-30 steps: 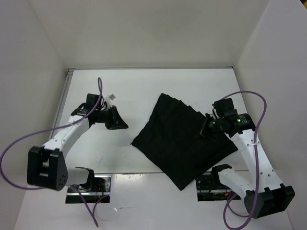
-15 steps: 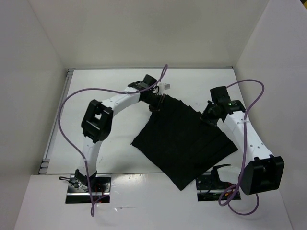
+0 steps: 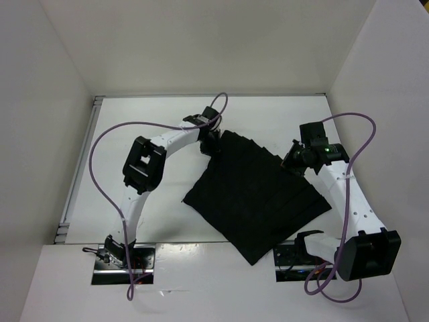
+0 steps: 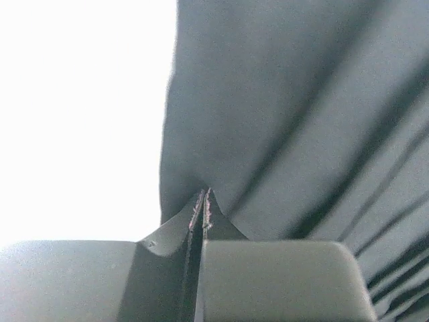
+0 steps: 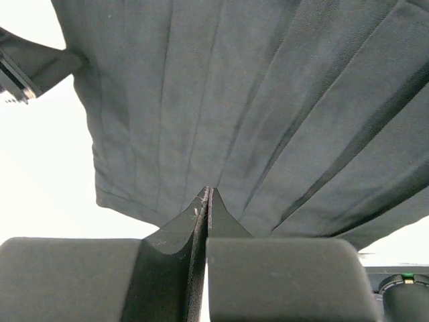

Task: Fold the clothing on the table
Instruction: Flatten the skirt out, then fold the skirt

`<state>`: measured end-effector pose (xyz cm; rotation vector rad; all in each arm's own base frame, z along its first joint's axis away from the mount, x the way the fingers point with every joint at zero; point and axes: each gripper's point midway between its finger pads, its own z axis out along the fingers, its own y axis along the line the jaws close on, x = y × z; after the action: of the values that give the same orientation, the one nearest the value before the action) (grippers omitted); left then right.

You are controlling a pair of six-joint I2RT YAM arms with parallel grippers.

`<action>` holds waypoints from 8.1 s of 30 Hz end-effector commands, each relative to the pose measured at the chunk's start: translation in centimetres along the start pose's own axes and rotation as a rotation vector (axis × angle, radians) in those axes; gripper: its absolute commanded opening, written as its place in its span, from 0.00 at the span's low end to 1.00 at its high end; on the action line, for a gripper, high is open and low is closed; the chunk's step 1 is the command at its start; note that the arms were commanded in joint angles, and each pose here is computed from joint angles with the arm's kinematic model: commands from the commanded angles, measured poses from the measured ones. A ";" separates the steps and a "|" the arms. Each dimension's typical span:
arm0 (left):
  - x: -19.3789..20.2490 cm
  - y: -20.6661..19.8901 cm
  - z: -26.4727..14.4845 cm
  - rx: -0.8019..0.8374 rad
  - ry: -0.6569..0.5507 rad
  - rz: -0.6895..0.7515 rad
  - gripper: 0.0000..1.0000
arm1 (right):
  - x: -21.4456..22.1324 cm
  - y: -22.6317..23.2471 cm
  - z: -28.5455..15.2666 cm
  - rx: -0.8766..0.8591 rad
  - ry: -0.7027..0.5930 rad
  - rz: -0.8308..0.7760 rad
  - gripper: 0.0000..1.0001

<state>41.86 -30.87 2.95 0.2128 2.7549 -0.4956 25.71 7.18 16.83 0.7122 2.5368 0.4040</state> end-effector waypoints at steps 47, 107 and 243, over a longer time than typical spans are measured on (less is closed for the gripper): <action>-2.9 2.7 5.0 -0.289 -0.023 0.155 0.06 | -1.5 -0.8 -1.7 -0.027 -0.050 0.045 0.02; -9.2 17.9 -18.5 -0.140 -0.395 -0.227 0.67 | -11.3 12.2 11.6 -0.112 -0.032 -0.160 0.36; 15.7 6.6 -18.8 0.068 0.027 -0.357 0.00 | 9.0 1.2 3.2 -0.012 0.323 -0.183 0.00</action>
<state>26.11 -15.60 8.39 -0.2291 2.8480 -0.5265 24.61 13.17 8.49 0.4640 2.8540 0.4512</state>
